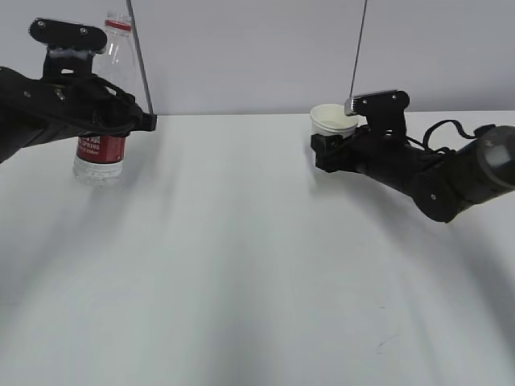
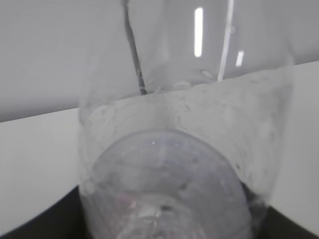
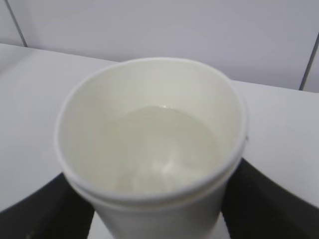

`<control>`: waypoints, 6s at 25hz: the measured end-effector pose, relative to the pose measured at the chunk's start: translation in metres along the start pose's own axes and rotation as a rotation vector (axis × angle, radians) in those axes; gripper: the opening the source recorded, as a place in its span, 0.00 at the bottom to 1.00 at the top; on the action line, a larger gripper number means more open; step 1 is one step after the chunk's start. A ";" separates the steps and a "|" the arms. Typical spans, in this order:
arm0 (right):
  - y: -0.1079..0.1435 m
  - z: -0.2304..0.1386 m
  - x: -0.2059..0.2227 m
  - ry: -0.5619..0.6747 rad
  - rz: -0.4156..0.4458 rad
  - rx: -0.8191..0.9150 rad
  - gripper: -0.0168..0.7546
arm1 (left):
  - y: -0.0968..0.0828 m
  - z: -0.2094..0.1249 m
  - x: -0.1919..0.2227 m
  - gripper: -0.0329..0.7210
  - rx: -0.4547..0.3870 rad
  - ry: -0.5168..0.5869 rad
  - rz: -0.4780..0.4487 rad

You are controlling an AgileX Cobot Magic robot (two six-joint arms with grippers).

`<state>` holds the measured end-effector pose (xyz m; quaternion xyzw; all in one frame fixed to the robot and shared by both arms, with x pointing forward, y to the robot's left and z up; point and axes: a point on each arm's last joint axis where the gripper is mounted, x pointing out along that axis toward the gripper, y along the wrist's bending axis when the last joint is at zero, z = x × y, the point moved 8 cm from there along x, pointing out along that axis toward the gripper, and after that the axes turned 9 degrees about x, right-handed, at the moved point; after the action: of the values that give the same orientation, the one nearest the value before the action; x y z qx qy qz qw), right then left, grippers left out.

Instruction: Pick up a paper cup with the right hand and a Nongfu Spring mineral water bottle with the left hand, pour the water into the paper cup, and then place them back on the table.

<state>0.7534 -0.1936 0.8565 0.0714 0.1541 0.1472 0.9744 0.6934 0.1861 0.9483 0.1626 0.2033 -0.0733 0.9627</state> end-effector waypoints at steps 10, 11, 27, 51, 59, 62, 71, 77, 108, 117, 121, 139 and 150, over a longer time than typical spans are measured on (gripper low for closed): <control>-0.015 -0.018 0.007 -0.058 -0.054 0.027 0.70 | 0.000 0.000 0.000 0.56 -0.003 0.000 0.001; -0.016 -0.019 0.007 -0.059 -0.058 0.028 0.70 | 0.000 0.000 0.000 0.56 -0.003 0.000 0.001; -0.019 -0.024 0.010 -0.118 -0.058 0.038 0.70 | -0.001 -0.002 0.002 0.56 -0.001 0.005 0.000; -0.026 -0.027 0.010 -0.106 -0.099 0.033 0.81 | -0.001 -0.002 0.002 0.56 -0.001 0.005 0.000; -0.028 -0.031 0.010 -0.086 -0.108 0.039 0.83 | -0.001 -0.002 0.002 0.56 -0.001 0.005 0.000; -0.028 -0.034 0.008 -0.075 -0.112 0.042 0.83 | -0.001 -0.002 0.002 0.56 -0.001 0.005 0.000; -0.022 -0.013 -0.010 -0.089 -0.110 0.038 0.82 | -0.001 -0.002 0.002 0.56 -0.001 0.005 0.000; -0.020 -0.011 -0.022 -0.076 -0.113 0.039 0.81 | 0.000 -0.003 0.002 0.56 -0.018 0.010 0.004; 0.000 0.016 -0.094 -0.091 -0.097 0.028 0.79 | 0.009 -0.021 0.019 0.56 -0.155 -0.002 0.107; 0.000 0.017 -0.096 -0.093 -0.096 0.028 0.79 | 0.007 -0.031 0.035 0.56 -0.193 -0.067 0.140; 0.000 0.017 -0.096 -0.093 -0.096 0.028 0.79 | 0.002 -0.037 0.044 0.56 -0.214 -0.103 0.126; 0.000 0.017 -0.096 -0.093 -0.096 0.026 0.79 | -0.008 -0.037 0.058 0.56 -0.222 -0.241 0.109; 0.000 0.017 -0.096 -0.093 -0.096 0.026 0.79 | -0.014 -0.042 0.062 0.70 -0.200 -0.225 0.087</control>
<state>0.6715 -0.2248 0.8991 0.0832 0.1137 0.0946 0.9855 0.7308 0.1832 0.8823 0.0653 0.0931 -0.0287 0.9931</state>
